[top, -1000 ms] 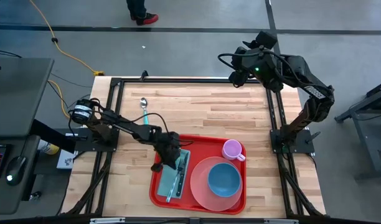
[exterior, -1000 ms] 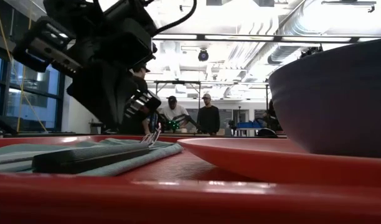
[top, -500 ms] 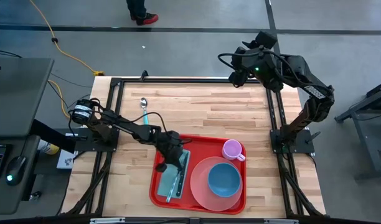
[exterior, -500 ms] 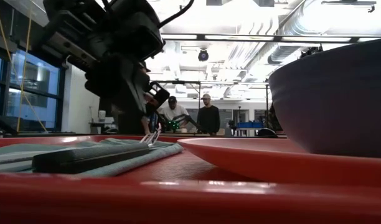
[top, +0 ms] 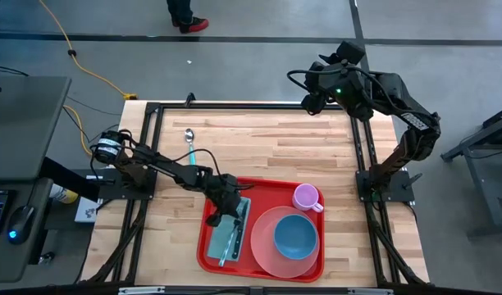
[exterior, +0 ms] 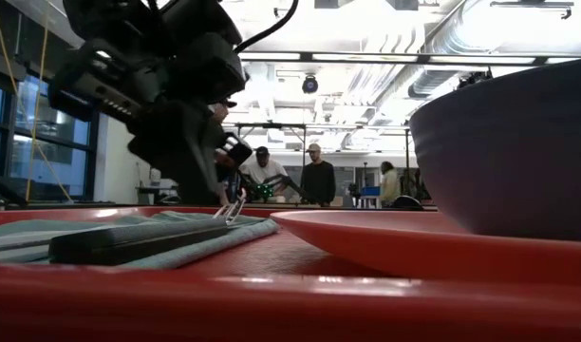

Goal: Set up tray
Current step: Put the blue fork on the blue table napkin to the left of the black table knife

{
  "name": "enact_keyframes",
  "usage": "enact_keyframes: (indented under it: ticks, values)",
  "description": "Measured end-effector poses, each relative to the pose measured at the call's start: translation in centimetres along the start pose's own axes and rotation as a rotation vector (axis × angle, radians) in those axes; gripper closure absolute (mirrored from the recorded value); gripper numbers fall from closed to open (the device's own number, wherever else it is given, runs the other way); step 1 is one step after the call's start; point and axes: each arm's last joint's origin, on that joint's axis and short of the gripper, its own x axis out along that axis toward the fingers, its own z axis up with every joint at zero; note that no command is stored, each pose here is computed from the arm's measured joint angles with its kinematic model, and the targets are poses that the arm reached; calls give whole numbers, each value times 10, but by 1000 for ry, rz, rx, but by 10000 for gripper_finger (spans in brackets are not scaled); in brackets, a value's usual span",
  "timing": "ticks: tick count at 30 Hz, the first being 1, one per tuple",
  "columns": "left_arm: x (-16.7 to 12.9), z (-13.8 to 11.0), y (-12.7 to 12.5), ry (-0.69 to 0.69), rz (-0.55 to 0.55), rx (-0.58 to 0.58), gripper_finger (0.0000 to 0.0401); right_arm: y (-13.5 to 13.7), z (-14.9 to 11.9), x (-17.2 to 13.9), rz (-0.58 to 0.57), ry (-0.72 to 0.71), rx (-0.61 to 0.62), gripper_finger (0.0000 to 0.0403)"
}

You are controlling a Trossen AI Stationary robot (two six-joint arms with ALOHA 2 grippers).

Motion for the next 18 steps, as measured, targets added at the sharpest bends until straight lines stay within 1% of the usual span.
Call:
enact_keyframes:
  ticks: [5, 10, 15, 18]
  values:
    - [5, -2, -13, 39, -14, 11, 392, 0, 0, 0, 5, -2, 3, 206]
    - [8, 1, -21, 58, 51, 21, 392, 0, 0, 0, 6, -2, 3, 206]
    - [9, 11, -27, 74, 113, 74, 392, 0, 0, 0, 6, -2, 3, 206]
    - [8, 13, -28, 87, 124, 76, 392, 0, 0, 0, 6, -2, 2, 206]
